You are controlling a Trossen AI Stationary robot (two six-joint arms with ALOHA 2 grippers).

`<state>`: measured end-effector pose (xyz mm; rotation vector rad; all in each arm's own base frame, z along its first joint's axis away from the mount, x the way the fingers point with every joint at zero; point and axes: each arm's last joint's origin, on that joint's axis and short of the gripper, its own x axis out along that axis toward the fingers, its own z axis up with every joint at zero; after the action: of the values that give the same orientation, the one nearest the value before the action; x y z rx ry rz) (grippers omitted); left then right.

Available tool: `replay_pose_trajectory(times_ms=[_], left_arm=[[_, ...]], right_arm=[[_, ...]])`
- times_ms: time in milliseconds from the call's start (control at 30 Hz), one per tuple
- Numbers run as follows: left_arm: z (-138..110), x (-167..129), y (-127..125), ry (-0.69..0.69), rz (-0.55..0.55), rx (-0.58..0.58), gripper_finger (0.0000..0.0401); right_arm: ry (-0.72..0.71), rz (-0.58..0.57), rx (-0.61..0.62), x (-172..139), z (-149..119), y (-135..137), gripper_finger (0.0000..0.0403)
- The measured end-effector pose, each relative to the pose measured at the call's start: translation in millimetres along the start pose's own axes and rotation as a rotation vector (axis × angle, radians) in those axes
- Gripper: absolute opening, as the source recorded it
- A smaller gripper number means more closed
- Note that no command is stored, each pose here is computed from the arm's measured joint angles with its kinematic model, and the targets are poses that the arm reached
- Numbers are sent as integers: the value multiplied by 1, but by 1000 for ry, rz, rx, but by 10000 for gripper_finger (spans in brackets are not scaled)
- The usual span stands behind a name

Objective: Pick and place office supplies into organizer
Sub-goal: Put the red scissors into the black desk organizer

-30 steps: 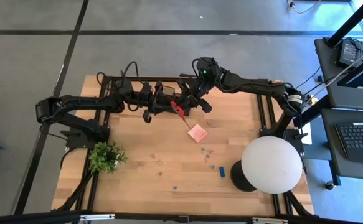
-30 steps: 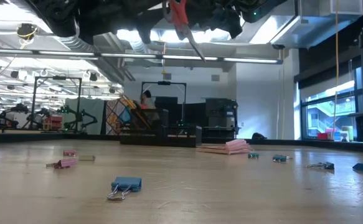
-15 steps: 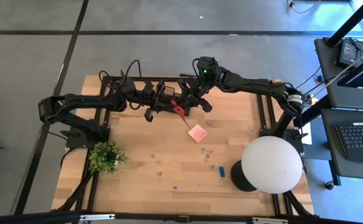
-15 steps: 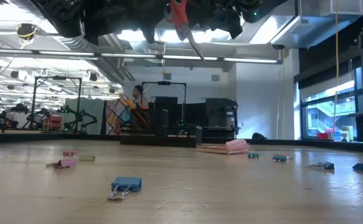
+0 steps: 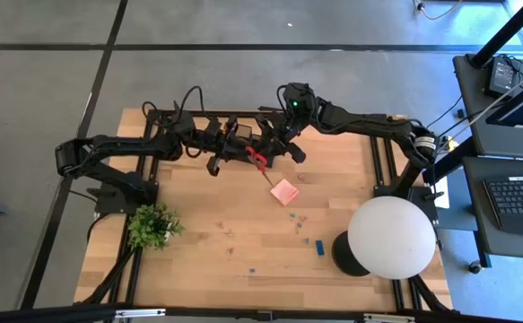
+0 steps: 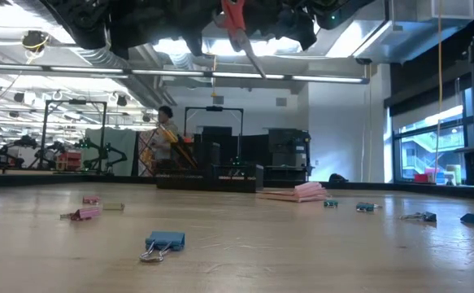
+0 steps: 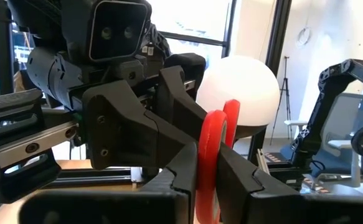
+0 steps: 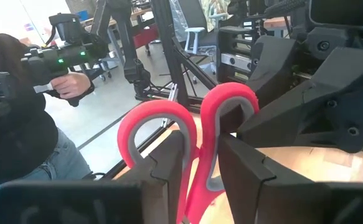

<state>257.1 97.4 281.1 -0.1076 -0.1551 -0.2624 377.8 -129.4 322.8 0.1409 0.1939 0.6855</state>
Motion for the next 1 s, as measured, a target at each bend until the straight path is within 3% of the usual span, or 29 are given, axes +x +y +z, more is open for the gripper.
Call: replay_pose_trajectory(times_ms=[467, 833, 1000], left_arm=[[-2, 0, 2, 8, 23, -10, 33], [0, -1, 0, 1, -12, 0, 33], [7, -12, 10, -5, 52, 9, 31]], right_arm=[[33, -14, 77, -13, -6, -5, 237], [90, -293, 211, -48, -20, -27, 242], [189, -471, 255, -61, -31, -31, 242]])
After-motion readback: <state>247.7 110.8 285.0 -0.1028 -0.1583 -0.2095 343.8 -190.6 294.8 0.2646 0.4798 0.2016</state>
